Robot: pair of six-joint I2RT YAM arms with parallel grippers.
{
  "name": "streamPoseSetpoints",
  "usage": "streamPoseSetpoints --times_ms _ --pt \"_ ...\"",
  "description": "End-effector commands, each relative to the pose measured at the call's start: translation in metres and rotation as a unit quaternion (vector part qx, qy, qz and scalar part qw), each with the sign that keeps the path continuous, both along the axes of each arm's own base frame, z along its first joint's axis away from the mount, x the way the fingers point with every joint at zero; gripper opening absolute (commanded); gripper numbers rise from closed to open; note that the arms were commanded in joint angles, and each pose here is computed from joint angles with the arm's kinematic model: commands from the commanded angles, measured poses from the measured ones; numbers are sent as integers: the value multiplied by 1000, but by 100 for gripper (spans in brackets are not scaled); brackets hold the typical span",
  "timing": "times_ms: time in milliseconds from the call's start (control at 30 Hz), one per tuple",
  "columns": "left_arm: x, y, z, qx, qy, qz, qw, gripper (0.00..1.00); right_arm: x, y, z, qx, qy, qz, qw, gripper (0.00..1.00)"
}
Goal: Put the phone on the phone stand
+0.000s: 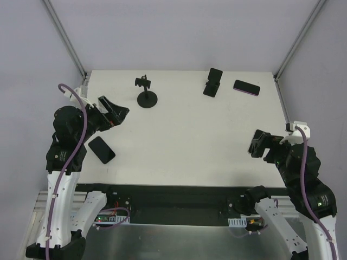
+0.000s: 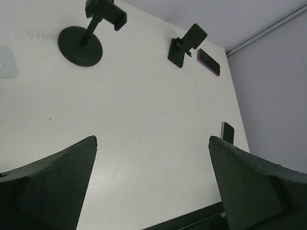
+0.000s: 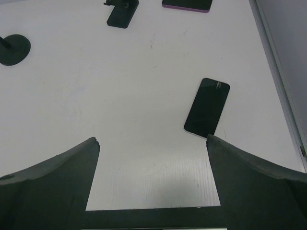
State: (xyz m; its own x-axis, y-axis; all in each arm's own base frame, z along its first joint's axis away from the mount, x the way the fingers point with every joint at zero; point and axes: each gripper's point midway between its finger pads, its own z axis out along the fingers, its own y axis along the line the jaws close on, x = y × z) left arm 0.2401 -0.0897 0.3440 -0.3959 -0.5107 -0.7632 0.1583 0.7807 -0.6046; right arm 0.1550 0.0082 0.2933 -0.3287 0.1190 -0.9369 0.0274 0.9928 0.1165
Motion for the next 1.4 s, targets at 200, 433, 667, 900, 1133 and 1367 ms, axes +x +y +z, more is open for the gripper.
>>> streamPoseSetpoints --times_ms 200,433,667,900,1133,1367 --pt "12 40 -109 -21 207 167 964 99 12 31 -23 26 42 59 997 96" --pt "16 58 -167 -7 335 204 920 99 10 39 -36 33 66 77 994 96" --pt "-11 112 -209 1 448 354 821 99 7 40 -45 37 84 80 993 96" --pt "-15 147 -250 5 539 389 747 99 4 45 -46 54 84 86 991 96" --pt "1 159 -272 3 565 383 731 99 1 47 -52 62 86 89 990 96" --pt "9 153 -295 1 584 345 735 99 1 45 -58 60 86 85 991 96"
